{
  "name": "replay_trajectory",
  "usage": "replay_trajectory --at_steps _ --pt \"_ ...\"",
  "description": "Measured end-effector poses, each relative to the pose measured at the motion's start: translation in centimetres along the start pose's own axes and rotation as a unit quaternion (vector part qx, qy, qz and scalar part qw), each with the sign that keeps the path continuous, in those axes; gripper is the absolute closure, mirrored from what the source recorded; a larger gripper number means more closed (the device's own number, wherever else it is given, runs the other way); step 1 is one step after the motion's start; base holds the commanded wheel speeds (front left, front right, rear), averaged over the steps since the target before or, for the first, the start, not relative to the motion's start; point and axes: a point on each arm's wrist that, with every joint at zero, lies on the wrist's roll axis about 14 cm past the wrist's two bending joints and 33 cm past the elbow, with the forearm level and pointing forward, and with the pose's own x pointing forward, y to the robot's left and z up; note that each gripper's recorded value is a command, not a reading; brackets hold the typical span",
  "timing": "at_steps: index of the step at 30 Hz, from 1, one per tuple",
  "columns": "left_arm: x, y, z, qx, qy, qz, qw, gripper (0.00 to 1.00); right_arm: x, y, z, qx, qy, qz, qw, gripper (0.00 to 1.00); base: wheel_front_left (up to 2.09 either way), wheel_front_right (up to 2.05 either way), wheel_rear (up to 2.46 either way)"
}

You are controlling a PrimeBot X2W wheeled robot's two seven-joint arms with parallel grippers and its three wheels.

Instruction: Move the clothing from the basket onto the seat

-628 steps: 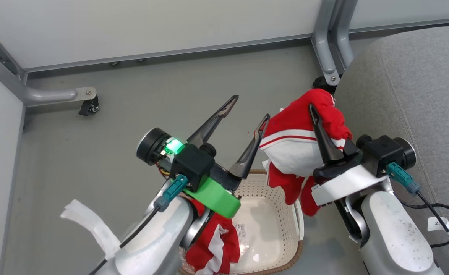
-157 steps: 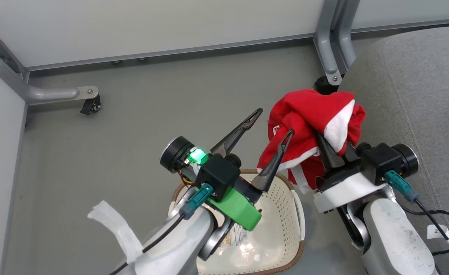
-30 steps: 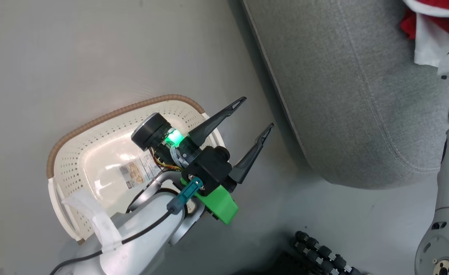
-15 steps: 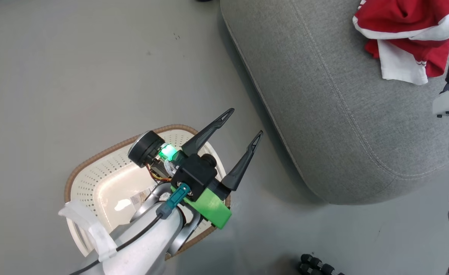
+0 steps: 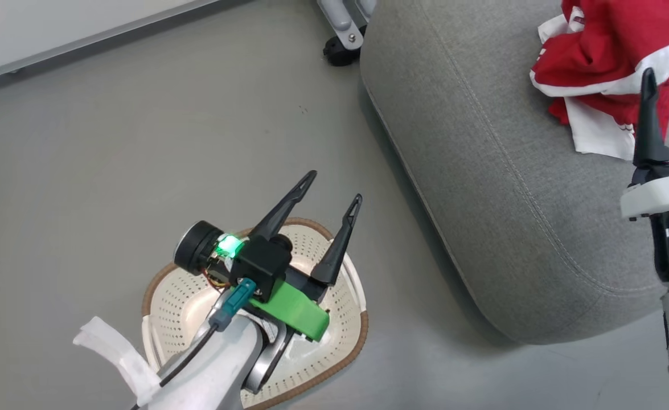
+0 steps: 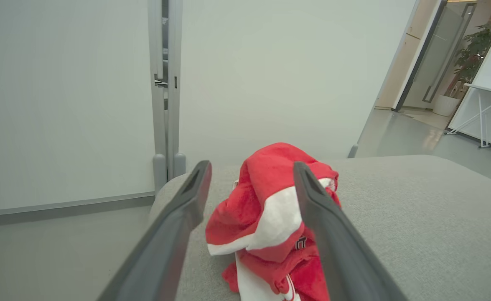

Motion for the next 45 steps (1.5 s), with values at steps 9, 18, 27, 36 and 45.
replay_trajectory --at_steps 9,18,27,36,45 --pt "-4.0 5.4 3.0 0.019 -0.026 0.123 0.992 0.0 -1.1 7.6 0.8 0.05 -0.022 0.083 0.995 0.0 0.0 0.0 0.0" --pt "-10.4 10.1 5.7 0.036 -0.05 0.252 0.966 0.0 -3.0 14.4 1.5 0.095 -0.028 0.157 0.983 0.0 0.0 0.0 0.0" --pt "-16.6 11.7 7.0 0.045 -0.061 0.341 0.937 0.0 -6.0 17.7 2.4 0.128 -0.027 0.201 0.971 0.0 0.0 0.0 0.0" --pt "-21.1 12.0 8.1 0.053 -0.077 0.398 0.912 0.0 -9.2 18.8 2.8 0.142 -0.021 0.222 0.965 0.0 0.0 0.0 0.0" --pt "-23.9 12.1 9.1 0.066 -0.091 0.427 0.897 0.0 -10.9 18.0 2.8 0.142 -0.018 0.22 0.965 0.0 0.0 0.0 0.0"
